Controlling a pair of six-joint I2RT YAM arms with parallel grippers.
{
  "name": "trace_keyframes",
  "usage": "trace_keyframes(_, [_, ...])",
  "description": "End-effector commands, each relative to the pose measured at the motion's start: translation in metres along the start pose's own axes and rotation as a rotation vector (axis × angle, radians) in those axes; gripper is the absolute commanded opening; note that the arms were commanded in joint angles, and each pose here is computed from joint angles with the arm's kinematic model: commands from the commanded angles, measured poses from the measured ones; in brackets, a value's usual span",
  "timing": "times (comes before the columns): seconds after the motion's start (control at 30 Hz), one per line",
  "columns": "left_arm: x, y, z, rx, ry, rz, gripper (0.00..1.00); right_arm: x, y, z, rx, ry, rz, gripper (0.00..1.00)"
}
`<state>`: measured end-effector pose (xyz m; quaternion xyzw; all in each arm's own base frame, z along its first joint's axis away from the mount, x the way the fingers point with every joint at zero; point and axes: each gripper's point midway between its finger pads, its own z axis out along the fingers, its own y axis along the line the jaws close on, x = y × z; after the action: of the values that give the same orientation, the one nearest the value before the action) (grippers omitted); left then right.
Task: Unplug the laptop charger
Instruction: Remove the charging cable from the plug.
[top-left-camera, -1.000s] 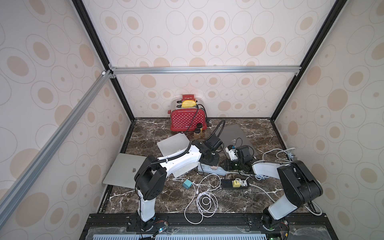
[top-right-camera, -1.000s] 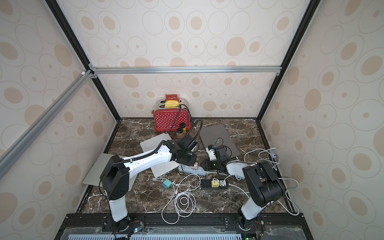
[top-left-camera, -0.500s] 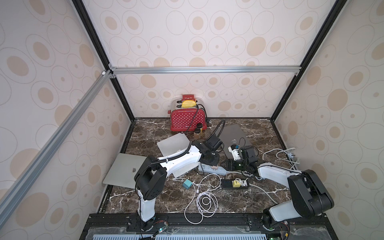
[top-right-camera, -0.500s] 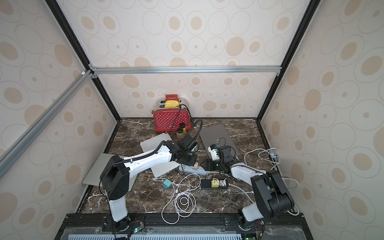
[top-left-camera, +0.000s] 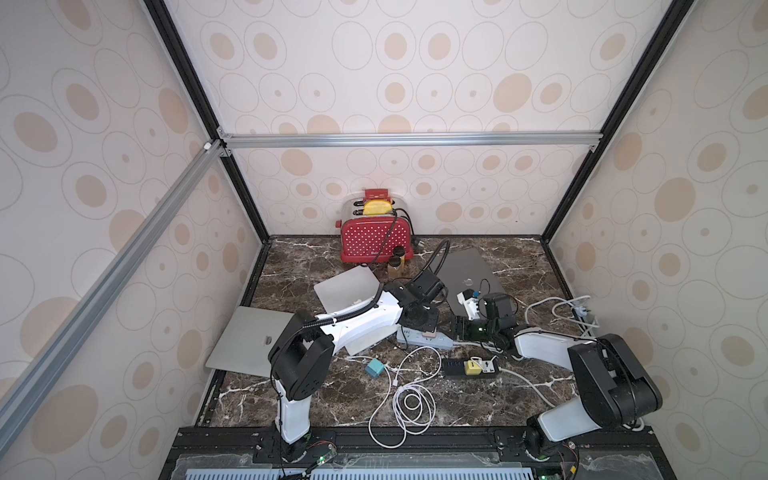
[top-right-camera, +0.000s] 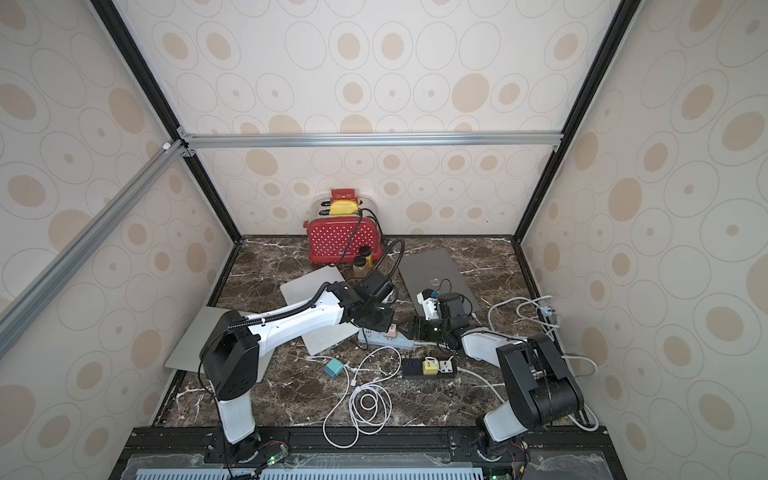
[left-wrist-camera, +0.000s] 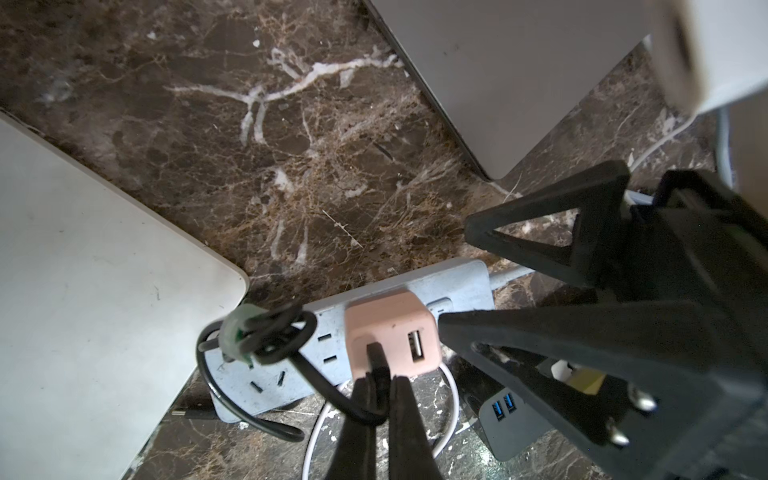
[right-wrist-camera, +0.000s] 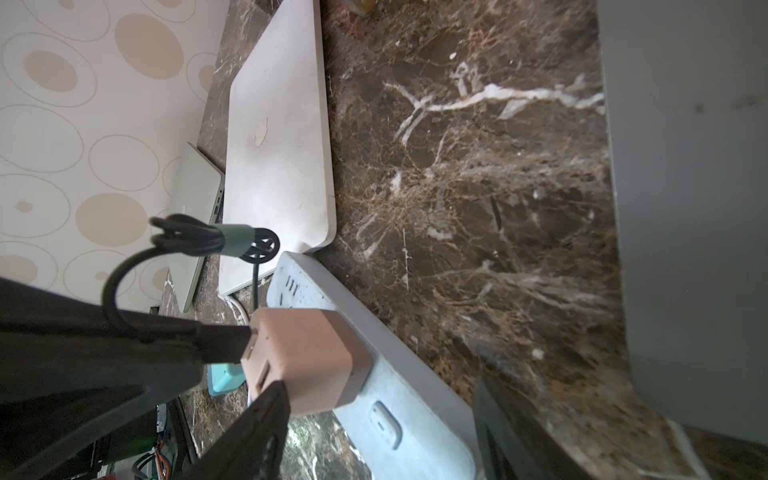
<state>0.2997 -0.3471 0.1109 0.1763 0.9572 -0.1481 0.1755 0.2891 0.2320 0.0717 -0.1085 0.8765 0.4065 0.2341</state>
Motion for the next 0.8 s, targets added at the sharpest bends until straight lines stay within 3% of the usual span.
trace_keyframes(0.0, [-0.004, -0.001, -0.008, 0.010, -0.020, -0.002, 0.00, -0.004, 0.013, 0.004, -0.075, -0.009, -0.009, 0.74])
trace_keyframes(0.77, [-0.008, -0.005, -0.007, 0.020, -0.021, -0.008, 0.00, 0.017, -0.003, 0.018, -0.026, 0.095, -0.010, 0.73])
